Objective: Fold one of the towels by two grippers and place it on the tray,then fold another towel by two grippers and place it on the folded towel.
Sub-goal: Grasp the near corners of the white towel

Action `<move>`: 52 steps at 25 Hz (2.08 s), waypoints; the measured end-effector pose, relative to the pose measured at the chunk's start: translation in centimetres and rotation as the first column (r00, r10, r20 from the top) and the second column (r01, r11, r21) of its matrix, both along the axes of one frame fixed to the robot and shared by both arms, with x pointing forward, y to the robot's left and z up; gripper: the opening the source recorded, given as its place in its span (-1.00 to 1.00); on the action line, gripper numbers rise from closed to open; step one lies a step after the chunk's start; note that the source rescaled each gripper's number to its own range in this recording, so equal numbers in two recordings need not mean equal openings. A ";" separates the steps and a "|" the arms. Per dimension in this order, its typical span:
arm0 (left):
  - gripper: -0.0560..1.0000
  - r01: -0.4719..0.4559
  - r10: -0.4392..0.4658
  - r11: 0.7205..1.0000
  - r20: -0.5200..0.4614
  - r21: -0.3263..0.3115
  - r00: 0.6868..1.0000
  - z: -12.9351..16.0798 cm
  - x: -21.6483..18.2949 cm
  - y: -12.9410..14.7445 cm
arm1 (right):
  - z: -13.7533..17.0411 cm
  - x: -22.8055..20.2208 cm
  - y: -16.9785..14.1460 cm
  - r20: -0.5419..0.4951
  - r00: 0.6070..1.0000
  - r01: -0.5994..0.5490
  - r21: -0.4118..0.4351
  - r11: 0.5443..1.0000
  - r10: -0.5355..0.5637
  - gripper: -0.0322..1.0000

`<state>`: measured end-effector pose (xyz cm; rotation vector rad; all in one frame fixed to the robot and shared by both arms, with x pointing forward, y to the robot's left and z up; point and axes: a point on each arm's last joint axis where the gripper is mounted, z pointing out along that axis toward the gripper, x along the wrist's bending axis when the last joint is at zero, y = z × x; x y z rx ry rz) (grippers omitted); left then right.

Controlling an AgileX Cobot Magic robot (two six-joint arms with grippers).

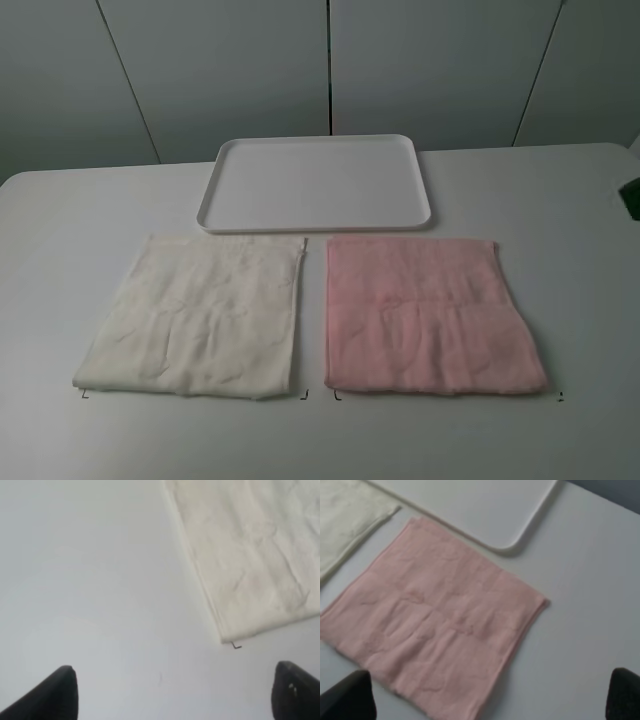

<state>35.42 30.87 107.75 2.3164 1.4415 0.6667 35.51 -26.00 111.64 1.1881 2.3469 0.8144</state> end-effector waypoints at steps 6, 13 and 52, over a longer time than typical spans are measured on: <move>0.98 0.363 -0.346 0.921 -0.131 0.143 0.929 -2.2 4.0 -0.5 | -2.0 5.1 4.0 -0.132 0.957 -0.267 -0.061 0.962 0.257 1.00; 0.98 0.589 -0.541 0.779 -0.243 0.214 0.805 -5.2 7.8 -1.6 | -6.8 7.7 10.4 -0.255 0.848 -0.510 -0.160 0.845 0.464 1.00; 0.98 0.900 -0.734 0.432 -0.559 0.053 0.385 -18.2 9.7 -4.2 | -16.1 6.7 18.3 -0.505 0.575 -0.791 -0.142 0.596 0.643 1.00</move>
